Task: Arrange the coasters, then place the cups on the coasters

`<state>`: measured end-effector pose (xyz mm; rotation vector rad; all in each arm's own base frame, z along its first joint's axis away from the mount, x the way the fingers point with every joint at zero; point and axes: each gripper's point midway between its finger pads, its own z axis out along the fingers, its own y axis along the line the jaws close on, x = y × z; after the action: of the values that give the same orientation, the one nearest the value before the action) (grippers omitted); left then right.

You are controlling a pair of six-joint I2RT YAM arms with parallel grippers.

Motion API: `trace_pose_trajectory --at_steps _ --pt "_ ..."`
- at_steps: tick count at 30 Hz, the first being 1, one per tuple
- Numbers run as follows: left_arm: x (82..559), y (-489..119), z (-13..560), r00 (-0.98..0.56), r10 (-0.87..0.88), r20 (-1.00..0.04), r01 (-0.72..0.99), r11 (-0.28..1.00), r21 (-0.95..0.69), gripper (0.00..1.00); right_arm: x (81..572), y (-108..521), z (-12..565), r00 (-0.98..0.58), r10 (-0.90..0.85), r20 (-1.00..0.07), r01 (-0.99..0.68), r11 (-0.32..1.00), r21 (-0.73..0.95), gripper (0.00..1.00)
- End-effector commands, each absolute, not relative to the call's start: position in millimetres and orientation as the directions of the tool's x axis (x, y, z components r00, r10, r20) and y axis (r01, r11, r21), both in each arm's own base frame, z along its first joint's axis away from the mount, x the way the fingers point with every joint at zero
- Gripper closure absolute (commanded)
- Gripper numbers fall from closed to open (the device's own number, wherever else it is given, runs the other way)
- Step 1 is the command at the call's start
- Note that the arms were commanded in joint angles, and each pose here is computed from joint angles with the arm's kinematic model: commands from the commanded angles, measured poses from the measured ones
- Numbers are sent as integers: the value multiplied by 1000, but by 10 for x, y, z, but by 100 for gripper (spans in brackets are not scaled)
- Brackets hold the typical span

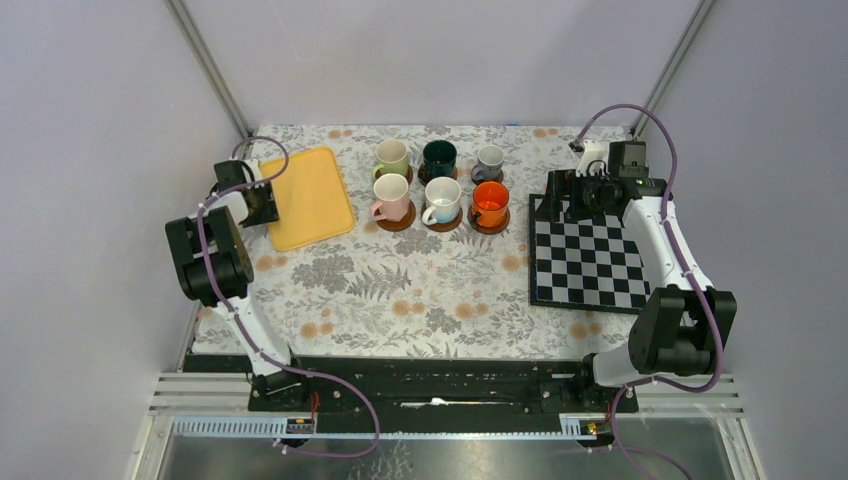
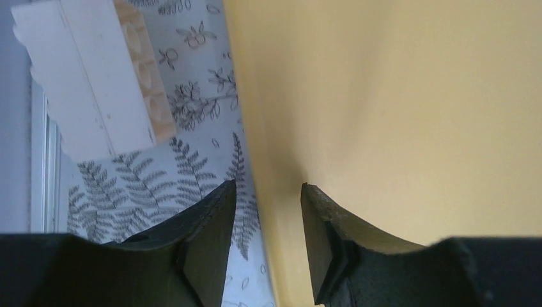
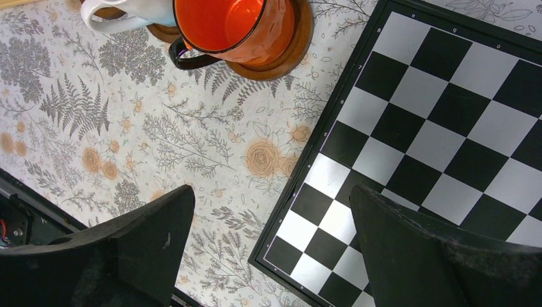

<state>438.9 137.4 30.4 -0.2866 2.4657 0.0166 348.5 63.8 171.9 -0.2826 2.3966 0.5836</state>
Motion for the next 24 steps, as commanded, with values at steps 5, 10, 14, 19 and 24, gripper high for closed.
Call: trace_pose_trajectory --at_steps 5,10,14,19,24 --pt "4851 1597 443 -706 -167 -688 -188 981 -45 62 3460 618 1828 -749 -65 -660 -354 881 314 2" --pt "4805 1583 351 -735 -144 -662 -159 987 -38 79 3454 607 1827 -748 -71 -660 -354 884 306 2" --pt "4599 1587 272 -766 -118 -632 -136 991 -20 95 3452 604 1831 -746 -73 -661 -355 884 303 2" --pt "4228 1570 177 -809 -73 -584 -90 996 1 100 3448 609 1824 -746 -77 -661 -360 882 304 2" --pt "3879 1477 136 -832 47 -553 25 999 48 100 3458 617 1834 -743 -79 -665 -366 879 305 2"
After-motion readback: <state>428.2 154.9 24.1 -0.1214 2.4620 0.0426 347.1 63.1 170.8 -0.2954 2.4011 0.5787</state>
